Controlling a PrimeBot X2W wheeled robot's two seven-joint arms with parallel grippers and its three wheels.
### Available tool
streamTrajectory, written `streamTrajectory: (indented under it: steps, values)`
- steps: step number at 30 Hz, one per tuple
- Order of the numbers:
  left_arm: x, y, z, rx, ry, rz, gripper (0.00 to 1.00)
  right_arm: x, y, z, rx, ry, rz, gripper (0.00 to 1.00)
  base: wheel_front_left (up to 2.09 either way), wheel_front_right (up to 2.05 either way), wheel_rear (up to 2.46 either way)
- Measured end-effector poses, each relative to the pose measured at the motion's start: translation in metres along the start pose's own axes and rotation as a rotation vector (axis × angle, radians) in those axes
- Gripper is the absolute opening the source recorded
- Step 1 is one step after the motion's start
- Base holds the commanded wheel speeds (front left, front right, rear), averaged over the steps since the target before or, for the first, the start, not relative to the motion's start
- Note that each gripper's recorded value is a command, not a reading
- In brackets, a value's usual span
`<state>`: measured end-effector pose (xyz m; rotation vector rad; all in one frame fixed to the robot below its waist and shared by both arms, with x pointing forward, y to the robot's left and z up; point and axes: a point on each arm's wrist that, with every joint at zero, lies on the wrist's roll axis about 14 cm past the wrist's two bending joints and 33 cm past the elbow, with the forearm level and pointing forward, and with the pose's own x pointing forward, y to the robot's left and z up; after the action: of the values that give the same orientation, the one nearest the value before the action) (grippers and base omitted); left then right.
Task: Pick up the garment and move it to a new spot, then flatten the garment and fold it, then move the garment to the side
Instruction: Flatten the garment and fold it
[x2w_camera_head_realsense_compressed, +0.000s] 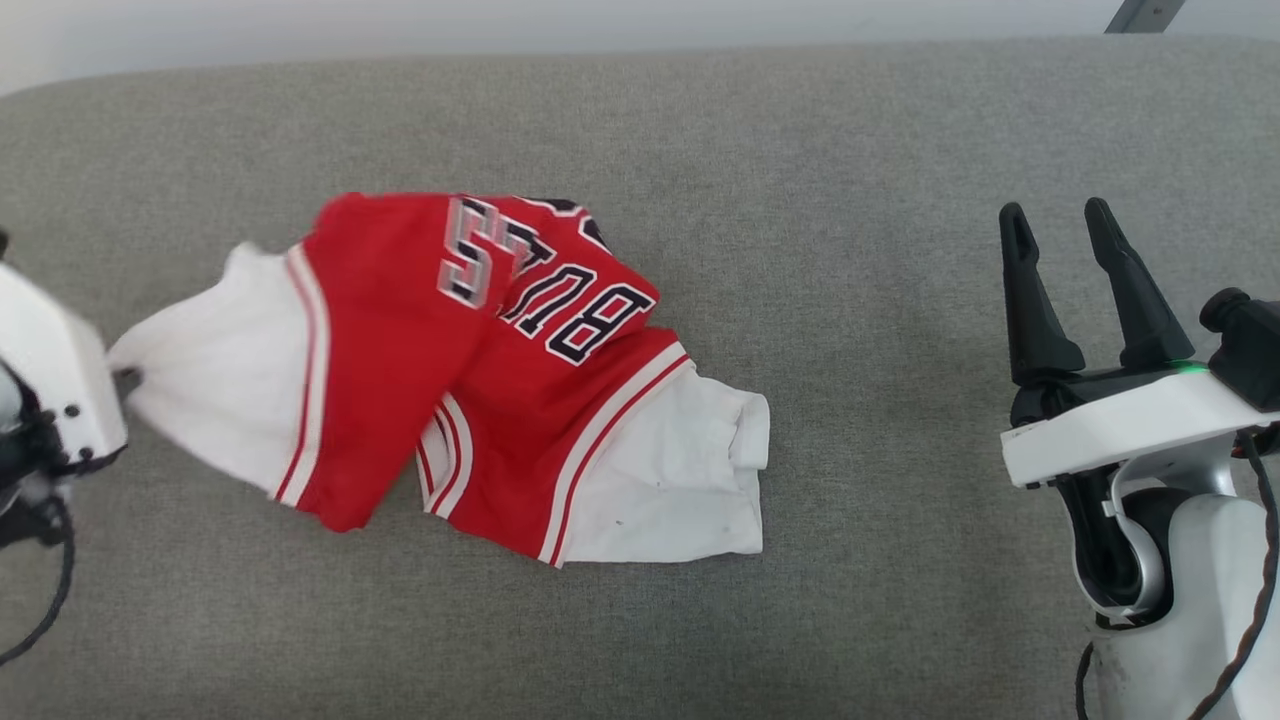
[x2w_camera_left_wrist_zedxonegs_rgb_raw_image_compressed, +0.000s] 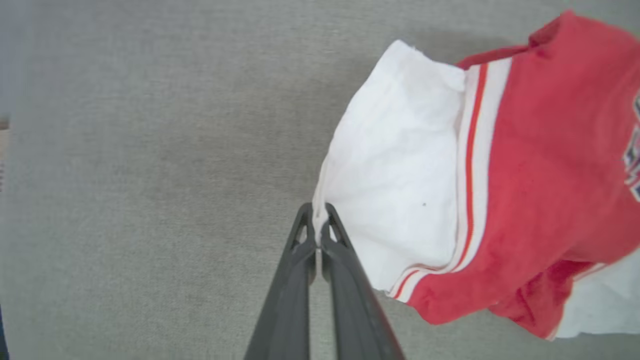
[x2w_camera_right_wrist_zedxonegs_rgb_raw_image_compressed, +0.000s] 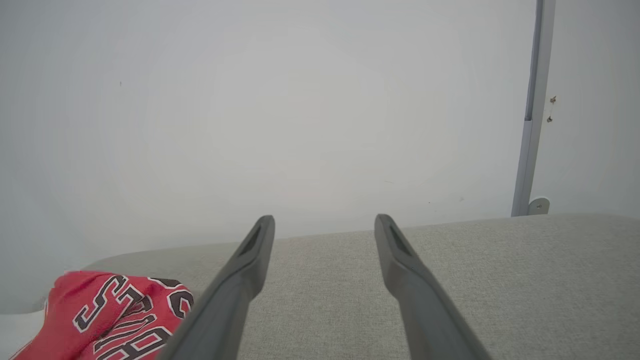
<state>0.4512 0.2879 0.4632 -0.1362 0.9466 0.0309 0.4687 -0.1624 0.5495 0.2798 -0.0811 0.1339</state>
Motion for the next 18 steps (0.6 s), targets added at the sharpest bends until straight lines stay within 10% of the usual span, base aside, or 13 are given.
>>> streamTrajectory:
  steps: [15, 17, 18]
  values:
    - [0.032, 0.056, -0.067, -0.138, 0.124, 0.158, 0.00, 0.004, -0.001, -0.009, -0.008, 0.030, 0.002, 1.00, 0.00, 0.00, 0.00]
    - [0.034, 0.054, -0.063, -0.135, 0.089, 0.139, 0.52, 0.005, 0.003, -0.010, -0.008, 0.034, 0.012, 1.00, 0.00, 0.00, 0.00]
    - [0.033, 0.054, -0.060, -0.132, 0.069, 0.134, 0.99, 0.005, 0.006, -0.010, -0.009, 0.038, 0.020, 1.00, 0.00, 0.00, 0.00]
